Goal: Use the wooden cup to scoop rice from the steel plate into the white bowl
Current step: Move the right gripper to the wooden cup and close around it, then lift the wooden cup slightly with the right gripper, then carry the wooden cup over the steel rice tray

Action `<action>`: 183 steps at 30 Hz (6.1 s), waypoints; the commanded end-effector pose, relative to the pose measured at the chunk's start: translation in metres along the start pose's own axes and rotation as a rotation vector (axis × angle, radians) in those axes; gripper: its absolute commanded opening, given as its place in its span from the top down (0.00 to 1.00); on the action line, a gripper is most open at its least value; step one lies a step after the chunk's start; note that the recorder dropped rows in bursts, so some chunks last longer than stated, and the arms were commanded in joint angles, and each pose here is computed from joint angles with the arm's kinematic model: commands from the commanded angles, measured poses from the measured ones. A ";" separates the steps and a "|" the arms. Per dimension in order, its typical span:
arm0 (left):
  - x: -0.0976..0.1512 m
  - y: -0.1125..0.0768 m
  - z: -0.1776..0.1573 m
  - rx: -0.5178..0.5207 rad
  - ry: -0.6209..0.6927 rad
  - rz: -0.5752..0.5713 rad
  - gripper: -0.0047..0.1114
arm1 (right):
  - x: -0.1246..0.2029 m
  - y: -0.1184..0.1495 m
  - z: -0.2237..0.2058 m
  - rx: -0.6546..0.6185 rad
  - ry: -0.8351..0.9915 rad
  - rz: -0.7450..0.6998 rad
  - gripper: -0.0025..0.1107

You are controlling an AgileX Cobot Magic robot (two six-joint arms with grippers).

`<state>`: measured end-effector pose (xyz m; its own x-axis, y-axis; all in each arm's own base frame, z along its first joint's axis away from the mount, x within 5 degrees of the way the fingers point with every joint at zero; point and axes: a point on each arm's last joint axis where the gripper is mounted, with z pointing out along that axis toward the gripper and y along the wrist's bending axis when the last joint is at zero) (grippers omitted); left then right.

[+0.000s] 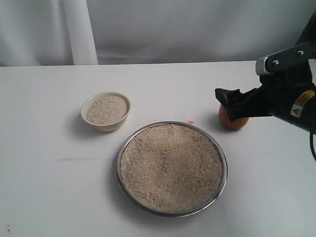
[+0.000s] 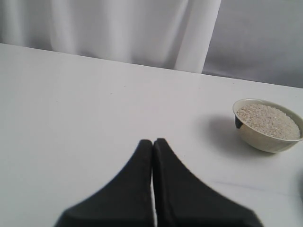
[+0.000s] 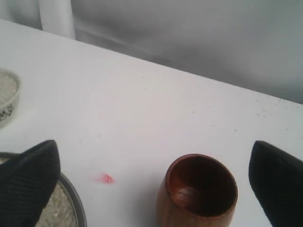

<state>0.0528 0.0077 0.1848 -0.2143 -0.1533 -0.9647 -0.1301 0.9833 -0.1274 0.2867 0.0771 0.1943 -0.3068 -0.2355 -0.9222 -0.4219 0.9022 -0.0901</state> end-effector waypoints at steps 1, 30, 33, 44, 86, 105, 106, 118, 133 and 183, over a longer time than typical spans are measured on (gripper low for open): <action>0.001 0.000 0.001 0.000 0.008 -0.010 0.96 | 0.015 0.001 0.013 -0.023 0.037 -0.084 0.05; 0.001 0.000 0.001 0.000 0.008 -0.010 0.96 | 0.075 -0.005 0.057 0.081 -0.010 0.008 0.05; 0.001 0.000 0.001 0.000 0.008 -0.010 0.96 | 0.075 -0.005 0.057 0.081 -0.012 0.008 0.05; 0.001 0.000 0.001 0.000 0.008 -0.010 0.96 | 0.074 -0.005 0.067 0.050 0.017 -0.028 0.05; 0.001 0.000 0.001 0.000 0.008 -0.010 0.96 | 0.105 -0.011 0.121 0.080 -0.019 0.001 0.05; 0.001 0.000 0.001 0.000 0.008 -0.010 0.96 | 0.104 -0.014 0.135 0.078 -0.040 0.004 0.05; 0.001 0.000 0.001 0.000 0.008 -0.010 0.96 | 0.106 -0.013 0.135 0.078 -0.040 0.005 0.05; 0.001 0.000 0.001 0.000 0.008 -0.010 0.96 | 0.107 -0.013 0.135 0.079 -0.037 0.011 0.05; 0.001 0.000 0.001 0.000 0.008 -0.010 0.96 | 0.108 -0.013 0.135 0.082 -0.032 0.018 0.15; 0.001 0.000 0.001 0.000 0.008 -0.010 0.96 | -0.048 0.153 0.044 -0.005 0.794 -1.258 0.98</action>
<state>0.0528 0.0078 0.1846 -0.2166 -0.1535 -0.9641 -0.1309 0.9832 -0.1272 0.2752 0.2404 0.2121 -0.1325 -0.9836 0.1224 -0.7618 0.0221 -0.6475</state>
